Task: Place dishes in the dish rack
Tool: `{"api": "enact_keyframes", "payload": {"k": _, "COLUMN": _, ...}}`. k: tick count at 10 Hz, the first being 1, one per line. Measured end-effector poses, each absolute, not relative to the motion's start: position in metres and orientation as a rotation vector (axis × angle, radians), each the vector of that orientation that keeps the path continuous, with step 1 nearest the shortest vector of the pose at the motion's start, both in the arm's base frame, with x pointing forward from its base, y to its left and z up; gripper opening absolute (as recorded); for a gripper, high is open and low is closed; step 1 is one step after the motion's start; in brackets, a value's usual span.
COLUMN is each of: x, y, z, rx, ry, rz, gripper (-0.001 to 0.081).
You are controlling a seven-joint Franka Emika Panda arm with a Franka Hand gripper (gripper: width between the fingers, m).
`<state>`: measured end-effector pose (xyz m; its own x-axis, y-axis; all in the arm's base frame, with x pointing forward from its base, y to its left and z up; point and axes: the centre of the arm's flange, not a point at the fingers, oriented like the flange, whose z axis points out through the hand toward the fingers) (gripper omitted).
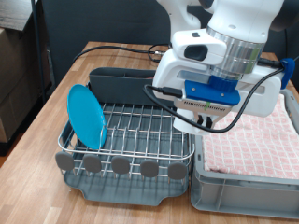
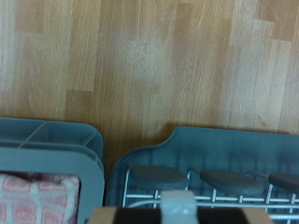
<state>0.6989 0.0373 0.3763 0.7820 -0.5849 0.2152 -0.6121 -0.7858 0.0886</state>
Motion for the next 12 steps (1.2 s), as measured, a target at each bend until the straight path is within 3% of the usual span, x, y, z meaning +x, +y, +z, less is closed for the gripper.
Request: {"api": "enact_keyframes", "payload": {"k": 12, "x": 0.731, "y": 0.003, "z": 0.285, "rx": 2.867, "ry": -0.998, "rz": 0.136, "gripper": 0.0072}}
